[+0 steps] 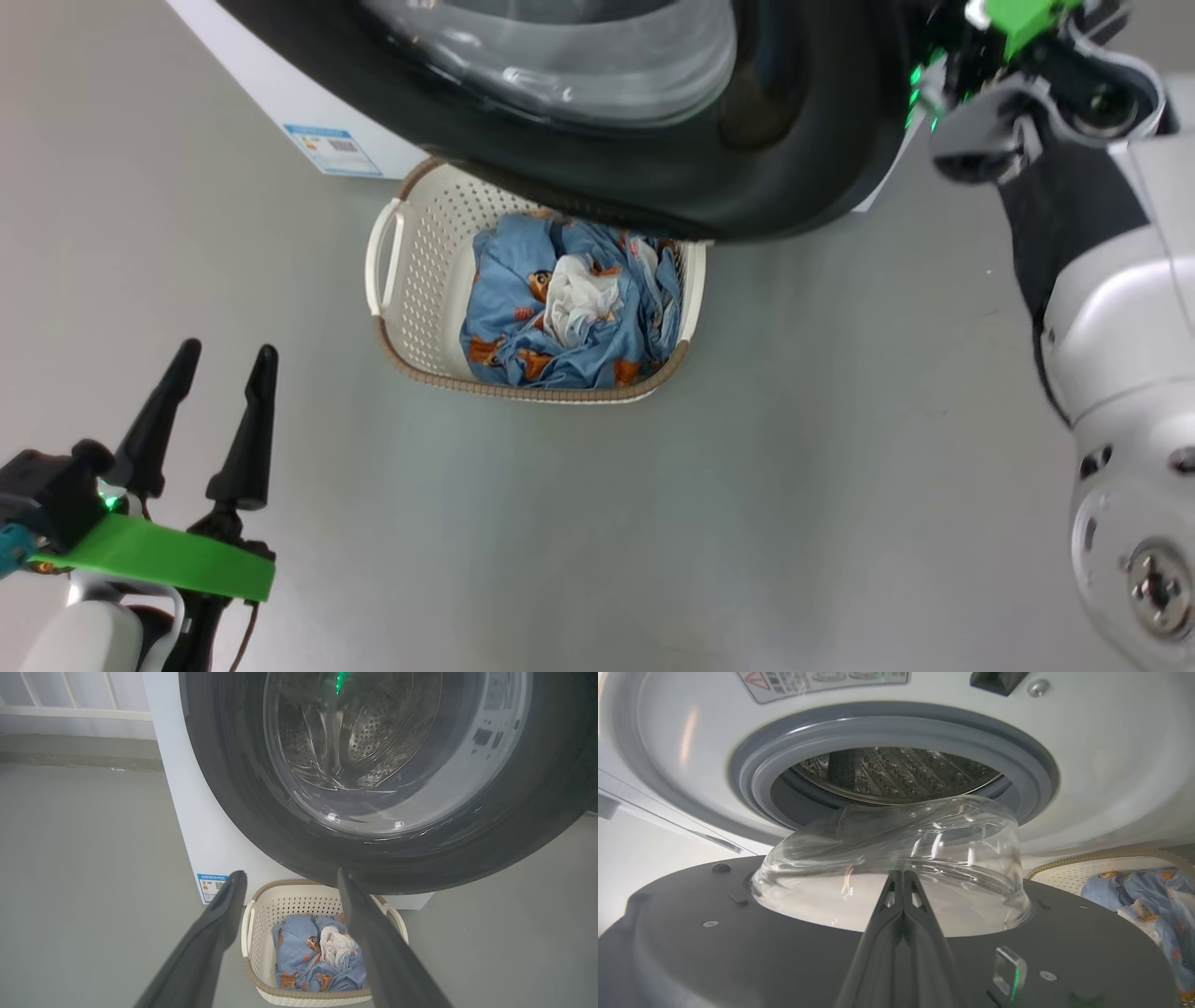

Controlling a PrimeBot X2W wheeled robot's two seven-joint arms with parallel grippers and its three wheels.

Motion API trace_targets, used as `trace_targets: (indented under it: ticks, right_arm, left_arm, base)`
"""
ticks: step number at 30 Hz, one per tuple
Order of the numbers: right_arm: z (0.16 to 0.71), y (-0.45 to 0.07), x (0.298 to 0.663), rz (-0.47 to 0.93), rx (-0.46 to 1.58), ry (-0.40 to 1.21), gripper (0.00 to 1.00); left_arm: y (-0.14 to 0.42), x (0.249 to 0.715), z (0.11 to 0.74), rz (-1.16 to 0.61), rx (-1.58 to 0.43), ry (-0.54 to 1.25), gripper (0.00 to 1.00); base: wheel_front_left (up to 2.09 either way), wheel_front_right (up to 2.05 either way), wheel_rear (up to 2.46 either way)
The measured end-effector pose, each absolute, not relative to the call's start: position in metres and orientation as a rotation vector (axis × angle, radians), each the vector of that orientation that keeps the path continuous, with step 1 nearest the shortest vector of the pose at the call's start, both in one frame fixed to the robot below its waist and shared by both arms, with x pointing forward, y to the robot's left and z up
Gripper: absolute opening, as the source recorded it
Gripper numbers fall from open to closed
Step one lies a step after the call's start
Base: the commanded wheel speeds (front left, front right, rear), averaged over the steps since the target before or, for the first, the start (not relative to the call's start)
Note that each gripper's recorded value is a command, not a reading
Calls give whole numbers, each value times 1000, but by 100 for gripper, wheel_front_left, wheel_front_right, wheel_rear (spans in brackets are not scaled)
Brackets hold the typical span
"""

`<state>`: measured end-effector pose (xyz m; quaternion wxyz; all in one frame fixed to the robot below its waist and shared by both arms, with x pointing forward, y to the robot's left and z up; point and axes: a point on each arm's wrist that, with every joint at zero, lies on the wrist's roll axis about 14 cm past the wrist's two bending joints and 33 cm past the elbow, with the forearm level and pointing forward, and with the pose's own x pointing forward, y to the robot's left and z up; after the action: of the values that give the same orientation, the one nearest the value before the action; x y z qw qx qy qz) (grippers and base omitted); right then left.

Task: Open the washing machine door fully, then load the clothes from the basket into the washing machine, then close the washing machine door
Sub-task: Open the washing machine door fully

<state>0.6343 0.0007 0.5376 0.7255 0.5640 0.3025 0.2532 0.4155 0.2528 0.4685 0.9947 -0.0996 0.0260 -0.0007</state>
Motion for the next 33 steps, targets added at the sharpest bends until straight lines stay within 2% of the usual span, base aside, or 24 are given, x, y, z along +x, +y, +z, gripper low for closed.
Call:
trace_targets:
  ticks: [15,33]
  right_arm:
    - [523,28,553,761,1250,814,0]
    - [537,103,456,1081,1086,996,0]
  left_arm:
    - [250,401,486,-14,-184,11,100]
    - [247,384,511,-20,-177,-57,100]
  base:
    - [0,0,0]
    - [0,0,0]
